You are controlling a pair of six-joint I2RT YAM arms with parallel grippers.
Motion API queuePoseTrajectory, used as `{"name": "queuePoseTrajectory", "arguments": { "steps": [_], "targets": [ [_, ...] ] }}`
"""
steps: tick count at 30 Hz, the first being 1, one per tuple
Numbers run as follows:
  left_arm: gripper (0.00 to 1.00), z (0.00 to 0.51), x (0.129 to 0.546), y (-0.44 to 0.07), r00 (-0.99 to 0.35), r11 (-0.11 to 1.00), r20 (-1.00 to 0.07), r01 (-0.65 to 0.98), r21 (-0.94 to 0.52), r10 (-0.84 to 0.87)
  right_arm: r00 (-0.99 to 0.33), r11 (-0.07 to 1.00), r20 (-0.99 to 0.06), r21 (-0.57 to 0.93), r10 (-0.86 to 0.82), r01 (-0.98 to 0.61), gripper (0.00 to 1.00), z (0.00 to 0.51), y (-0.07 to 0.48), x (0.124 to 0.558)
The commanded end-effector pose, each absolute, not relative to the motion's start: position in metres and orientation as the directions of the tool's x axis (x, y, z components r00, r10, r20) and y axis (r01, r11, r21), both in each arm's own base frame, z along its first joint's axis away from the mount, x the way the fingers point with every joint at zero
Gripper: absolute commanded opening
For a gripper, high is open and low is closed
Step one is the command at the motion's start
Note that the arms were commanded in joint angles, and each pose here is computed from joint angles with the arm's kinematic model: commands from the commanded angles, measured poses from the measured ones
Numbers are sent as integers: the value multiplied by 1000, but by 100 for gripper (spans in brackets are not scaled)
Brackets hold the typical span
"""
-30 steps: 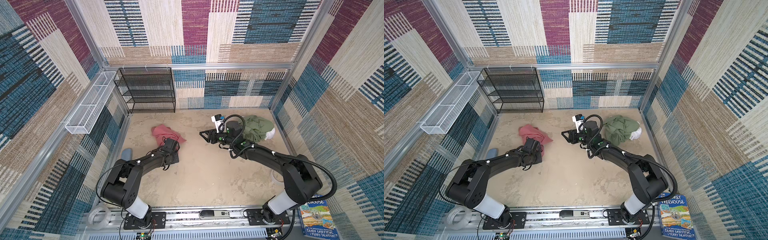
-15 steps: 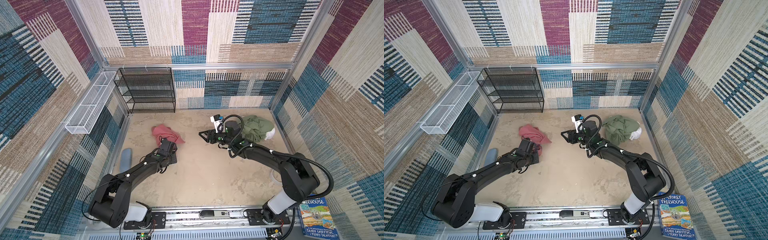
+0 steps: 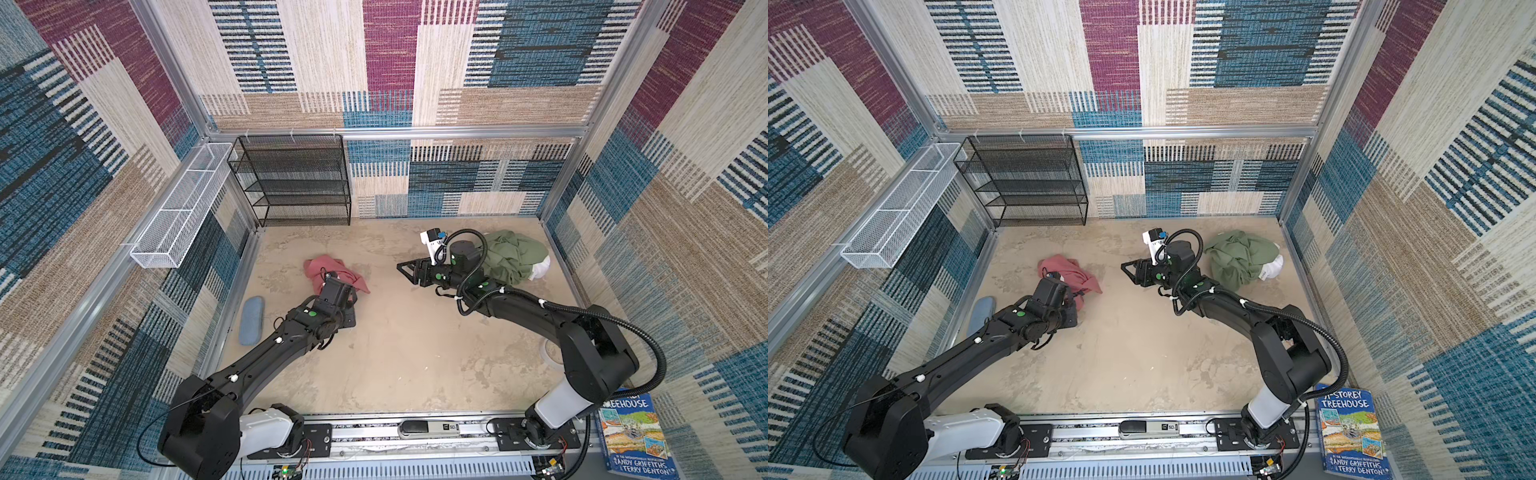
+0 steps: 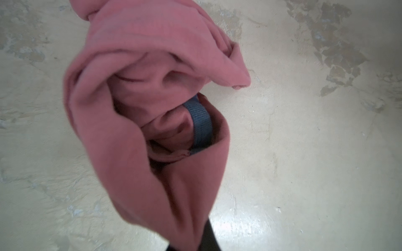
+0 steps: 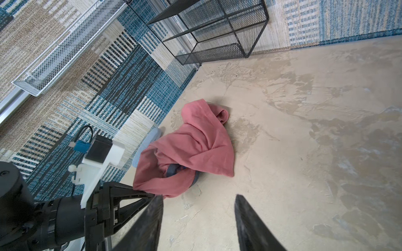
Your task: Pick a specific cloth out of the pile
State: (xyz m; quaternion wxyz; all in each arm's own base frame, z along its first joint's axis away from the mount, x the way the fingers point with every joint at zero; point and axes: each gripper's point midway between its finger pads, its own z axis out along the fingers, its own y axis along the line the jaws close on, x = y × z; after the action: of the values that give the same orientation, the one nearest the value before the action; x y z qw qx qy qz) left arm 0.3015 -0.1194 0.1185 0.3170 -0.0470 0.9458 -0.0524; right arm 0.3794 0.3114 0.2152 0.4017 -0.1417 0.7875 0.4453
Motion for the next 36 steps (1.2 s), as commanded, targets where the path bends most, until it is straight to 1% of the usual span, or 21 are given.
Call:
{"name": "queuePoseTrajectory", "arguments": {
  "steps": [1,10,16,20,23,28,33,36],
  "targets": [
    [0,133,300,-118,-787,993,-608,-56,-109,-111,-619,538,-771,589,150,-603,56,227,314,377],
    [0,172,306,-128,-751,991,-652,-27,-134,-108,-617,537,-772,588,152,-604,56,228,312,375],
    [0,188,321,-131,-739,997,-673,10,-70,-40,-614,539,-774,586,153,-605,56,229,312,374],
    [0,198,340,-136,-713,998,-701,28,-53,-18,-616,538,-773,588,153,-604,56,228,312,374],
    [0,200,357,-137,-706,998,-708,28,-49,-15,-615,536,-773,588,153,-606,56,229,312,373],
    [0,198,386,-135,-711,996,-702,25,-89,-44,-615,535,-773,589,155,-606,56,230,312,374],
    [0,190,412,-115,-720,987,-683,-18,-160,-124,-615,535,-773,590,156,-605,56,230,311,373],
    [0,177,423,-100,-732,981,-660,-56,-186,-168,-615,538,-772,590,158,-602,56,230,311,374]
  ]
}}
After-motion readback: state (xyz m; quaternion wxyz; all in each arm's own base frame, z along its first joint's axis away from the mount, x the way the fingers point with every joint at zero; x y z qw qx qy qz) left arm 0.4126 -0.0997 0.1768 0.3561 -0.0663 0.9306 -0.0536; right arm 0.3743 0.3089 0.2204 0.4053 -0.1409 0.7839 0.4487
